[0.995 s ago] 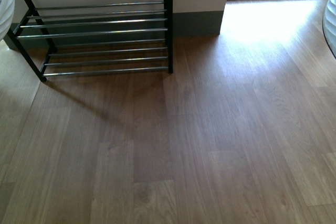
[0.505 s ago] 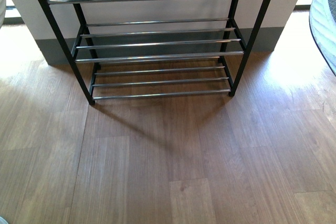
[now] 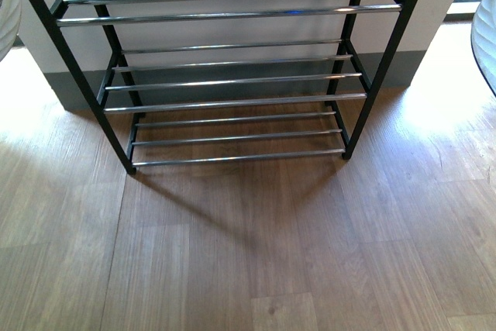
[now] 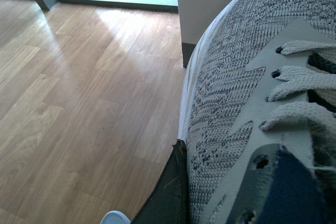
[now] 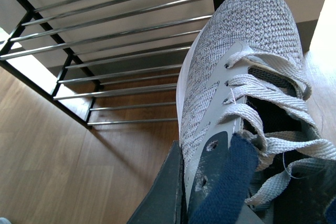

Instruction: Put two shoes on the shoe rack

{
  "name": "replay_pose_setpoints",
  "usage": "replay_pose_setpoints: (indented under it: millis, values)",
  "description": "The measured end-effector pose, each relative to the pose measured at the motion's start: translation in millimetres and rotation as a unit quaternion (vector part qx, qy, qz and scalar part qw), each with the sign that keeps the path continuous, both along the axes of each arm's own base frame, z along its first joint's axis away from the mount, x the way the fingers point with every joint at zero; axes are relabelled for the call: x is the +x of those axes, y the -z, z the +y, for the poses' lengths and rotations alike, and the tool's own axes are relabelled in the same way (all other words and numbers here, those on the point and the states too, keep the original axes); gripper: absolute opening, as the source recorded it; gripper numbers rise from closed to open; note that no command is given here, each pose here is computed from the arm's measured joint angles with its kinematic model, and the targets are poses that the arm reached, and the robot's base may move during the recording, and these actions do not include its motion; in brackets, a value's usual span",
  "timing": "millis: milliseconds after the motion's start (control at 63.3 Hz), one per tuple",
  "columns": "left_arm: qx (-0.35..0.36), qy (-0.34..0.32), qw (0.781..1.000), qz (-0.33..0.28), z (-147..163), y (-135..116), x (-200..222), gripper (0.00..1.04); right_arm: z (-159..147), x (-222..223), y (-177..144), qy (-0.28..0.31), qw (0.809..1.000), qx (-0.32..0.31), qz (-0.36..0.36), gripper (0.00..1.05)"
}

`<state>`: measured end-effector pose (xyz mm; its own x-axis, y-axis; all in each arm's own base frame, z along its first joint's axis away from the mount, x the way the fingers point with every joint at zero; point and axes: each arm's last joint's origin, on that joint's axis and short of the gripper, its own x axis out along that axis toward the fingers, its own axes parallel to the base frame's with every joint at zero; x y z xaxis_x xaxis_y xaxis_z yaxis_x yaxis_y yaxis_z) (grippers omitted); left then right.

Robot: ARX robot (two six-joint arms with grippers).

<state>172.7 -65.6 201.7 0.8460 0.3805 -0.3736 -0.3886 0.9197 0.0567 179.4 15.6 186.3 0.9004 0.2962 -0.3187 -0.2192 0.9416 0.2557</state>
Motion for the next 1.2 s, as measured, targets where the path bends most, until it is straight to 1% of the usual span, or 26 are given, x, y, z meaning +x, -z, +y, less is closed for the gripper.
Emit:
replay_pose_setpoints:
  millis: [1200]
  values:
    - [0.0,0.0,1.0,0.0,0.0,0.2,0.0,0.02,0.1,-0.1,0.2,0.0,1.0,0.0,0.0,0.01]
